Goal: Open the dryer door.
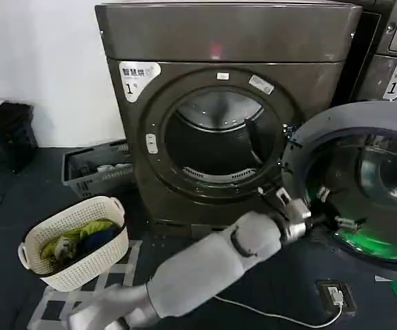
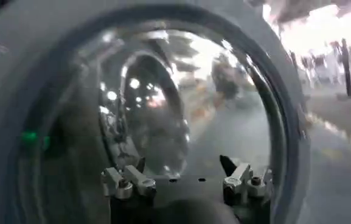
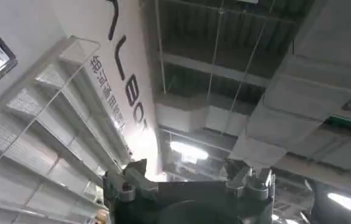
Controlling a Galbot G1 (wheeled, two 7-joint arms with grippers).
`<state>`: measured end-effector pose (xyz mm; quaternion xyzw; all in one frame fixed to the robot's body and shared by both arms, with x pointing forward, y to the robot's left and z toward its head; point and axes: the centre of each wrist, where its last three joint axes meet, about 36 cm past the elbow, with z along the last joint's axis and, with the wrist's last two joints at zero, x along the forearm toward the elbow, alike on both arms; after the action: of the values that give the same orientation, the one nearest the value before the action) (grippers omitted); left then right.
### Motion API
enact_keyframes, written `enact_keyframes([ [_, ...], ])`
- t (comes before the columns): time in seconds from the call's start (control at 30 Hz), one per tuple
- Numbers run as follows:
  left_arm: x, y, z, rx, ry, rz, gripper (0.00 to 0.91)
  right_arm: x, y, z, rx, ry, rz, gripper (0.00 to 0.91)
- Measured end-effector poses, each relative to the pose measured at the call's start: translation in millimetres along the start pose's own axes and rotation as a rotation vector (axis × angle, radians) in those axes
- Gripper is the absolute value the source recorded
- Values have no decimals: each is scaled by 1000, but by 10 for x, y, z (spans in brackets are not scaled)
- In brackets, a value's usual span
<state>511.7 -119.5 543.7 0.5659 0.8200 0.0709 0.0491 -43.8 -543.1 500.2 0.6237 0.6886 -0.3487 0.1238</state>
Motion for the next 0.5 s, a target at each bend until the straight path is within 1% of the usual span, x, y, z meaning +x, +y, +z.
enact_keyframes([
  [0.3,6,46,-6,-1,-26,-153,907,27,107,-39,-7,-20,-15,907],
  [0.43,4,82,11,-39,-9,-222,907,15,136,-75,-11,-31,-18,907],
  [0.5,5,97,26,-50,-2,-235,907,13,146,-81,-11,-35,-20,907],
])
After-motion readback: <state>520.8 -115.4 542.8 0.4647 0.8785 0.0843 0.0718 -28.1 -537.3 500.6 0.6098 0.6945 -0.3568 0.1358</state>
